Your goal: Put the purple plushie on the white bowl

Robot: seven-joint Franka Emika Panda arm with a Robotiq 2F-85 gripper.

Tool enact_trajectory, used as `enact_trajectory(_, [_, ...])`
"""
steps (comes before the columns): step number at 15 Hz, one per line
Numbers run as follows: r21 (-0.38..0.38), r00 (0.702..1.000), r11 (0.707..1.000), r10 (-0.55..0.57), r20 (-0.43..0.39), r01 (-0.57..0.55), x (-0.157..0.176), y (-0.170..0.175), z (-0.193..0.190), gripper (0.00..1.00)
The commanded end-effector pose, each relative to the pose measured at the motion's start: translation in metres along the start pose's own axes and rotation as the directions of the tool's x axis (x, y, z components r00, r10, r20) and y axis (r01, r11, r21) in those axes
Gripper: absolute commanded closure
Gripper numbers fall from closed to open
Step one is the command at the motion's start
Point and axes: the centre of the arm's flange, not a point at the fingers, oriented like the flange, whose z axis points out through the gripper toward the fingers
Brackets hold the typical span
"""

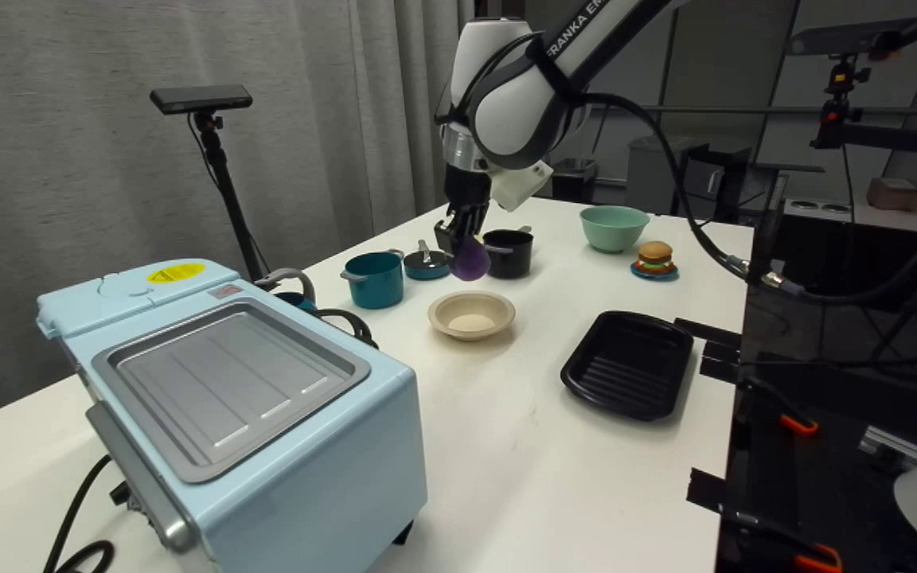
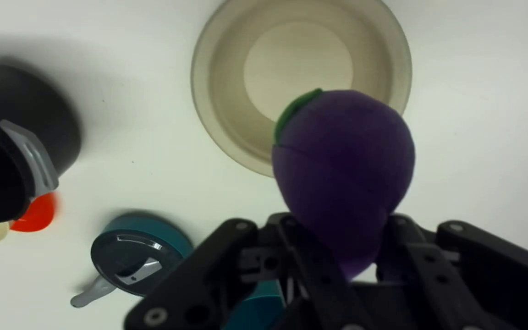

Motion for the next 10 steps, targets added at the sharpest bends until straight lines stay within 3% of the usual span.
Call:
enact_trajectory(1, [-0.023,1.000,1.000,-0.015,-0.010,0.014,0.030,0.013,0.025,0.94])
enact_trajectory(5, [-0.046,0.999,0.999,-0.001,0.043,0.003,0.034,0.030,0.052,0.94])
enact_trajectory(10, [-0.056,0.990,0.998,-0.026,0.135,0.034,0.010,0.036,0.080,0.94])
